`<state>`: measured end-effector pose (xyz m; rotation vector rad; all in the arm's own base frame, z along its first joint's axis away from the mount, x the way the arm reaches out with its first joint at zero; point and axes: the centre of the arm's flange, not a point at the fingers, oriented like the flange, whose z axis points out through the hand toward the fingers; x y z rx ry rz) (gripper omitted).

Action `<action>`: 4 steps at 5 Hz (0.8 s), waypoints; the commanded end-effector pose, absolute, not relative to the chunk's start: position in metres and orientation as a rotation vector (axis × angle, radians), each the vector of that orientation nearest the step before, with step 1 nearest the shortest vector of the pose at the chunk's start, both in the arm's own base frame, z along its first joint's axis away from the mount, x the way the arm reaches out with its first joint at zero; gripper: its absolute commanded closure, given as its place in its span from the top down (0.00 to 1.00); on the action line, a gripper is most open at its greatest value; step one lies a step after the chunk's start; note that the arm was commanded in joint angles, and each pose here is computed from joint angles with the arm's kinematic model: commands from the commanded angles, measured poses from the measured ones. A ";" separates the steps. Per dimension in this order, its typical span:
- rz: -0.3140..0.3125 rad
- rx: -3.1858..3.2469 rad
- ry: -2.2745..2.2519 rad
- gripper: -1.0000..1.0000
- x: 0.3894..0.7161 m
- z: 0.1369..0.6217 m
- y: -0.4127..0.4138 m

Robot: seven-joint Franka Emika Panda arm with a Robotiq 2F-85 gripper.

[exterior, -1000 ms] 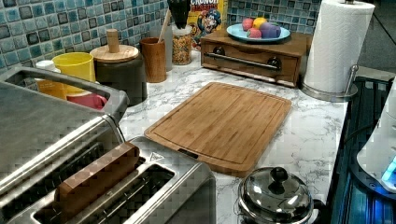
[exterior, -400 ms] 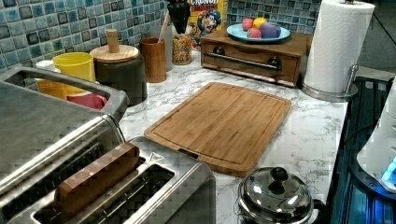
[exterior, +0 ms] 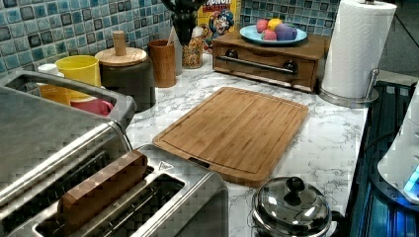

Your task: Turn on the toaster.

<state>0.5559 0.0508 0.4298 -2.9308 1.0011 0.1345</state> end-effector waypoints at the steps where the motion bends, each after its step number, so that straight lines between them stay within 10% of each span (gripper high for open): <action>1: 0.167 -3.038 0.408 0.00 0.482 0.404 0.216; 4: 0.350 -3.077 0.132 0.00 0.451 0.379 0.274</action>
